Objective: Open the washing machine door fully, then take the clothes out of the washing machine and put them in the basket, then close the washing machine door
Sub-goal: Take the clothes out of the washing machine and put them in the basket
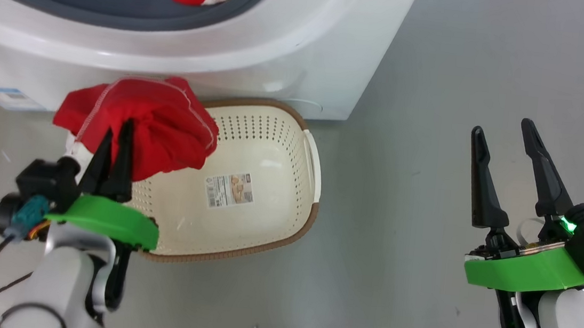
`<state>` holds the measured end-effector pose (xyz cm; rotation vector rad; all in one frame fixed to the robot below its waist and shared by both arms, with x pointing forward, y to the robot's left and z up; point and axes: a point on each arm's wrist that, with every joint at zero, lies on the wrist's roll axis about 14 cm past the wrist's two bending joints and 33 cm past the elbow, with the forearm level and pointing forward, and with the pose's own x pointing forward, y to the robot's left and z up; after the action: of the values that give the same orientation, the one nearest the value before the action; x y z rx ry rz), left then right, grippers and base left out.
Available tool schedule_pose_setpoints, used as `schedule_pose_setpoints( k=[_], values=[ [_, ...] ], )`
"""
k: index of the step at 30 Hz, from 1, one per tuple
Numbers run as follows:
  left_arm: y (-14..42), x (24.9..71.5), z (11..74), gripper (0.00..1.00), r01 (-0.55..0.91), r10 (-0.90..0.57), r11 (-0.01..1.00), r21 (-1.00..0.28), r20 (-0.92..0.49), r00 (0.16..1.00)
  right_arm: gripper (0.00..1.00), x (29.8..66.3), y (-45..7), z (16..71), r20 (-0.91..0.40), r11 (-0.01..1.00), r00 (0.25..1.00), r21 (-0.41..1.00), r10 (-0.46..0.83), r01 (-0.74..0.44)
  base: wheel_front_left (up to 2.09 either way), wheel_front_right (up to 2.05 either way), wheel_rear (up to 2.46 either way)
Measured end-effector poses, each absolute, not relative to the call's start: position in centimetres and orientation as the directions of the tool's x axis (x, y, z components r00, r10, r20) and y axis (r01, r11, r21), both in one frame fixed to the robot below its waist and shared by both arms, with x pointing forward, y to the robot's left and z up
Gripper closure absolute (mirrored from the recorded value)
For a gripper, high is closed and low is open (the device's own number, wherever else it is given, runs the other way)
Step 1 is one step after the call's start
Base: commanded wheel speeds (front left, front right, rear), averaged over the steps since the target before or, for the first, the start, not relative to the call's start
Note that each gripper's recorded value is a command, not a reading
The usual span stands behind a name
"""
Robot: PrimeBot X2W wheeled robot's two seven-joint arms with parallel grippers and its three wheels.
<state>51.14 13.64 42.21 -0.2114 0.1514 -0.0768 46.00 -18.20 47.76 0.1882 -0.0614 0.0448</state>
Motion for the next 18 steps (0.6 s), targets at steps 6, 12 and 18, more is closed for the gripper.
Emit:
schedule_pose_setpoints(
  k=[6,12,18],
  values=[
    [13.1,52.5,37.9,1.00,0.046,-0.101,0.975,-0.219,-0.247,0.964,0.00,46.5,-18.1,45.9,0.023,0.984,0.999,0.171,0.044,-0.047,0.00,0.00,0.00],
    [11.9,53.2,33.2,1.00,0.046,-0.136,0.970,-0.240,-0.372,0.918,0.00,47.6,-17.9,44.4,0.000,0.984,0.999,0.172,0.051,-0.050,0.00,0.00,0.00],
    [11.5,53.2,29.2,1.00,0.029,-0.152,0.967,-0.253,-0.483,0.863,0.00,48.0,-18.2,42.7,-0.035,0.983,0.998,0.178,0.044,-0.038,0.00,0.00,0.00]
  ],
)
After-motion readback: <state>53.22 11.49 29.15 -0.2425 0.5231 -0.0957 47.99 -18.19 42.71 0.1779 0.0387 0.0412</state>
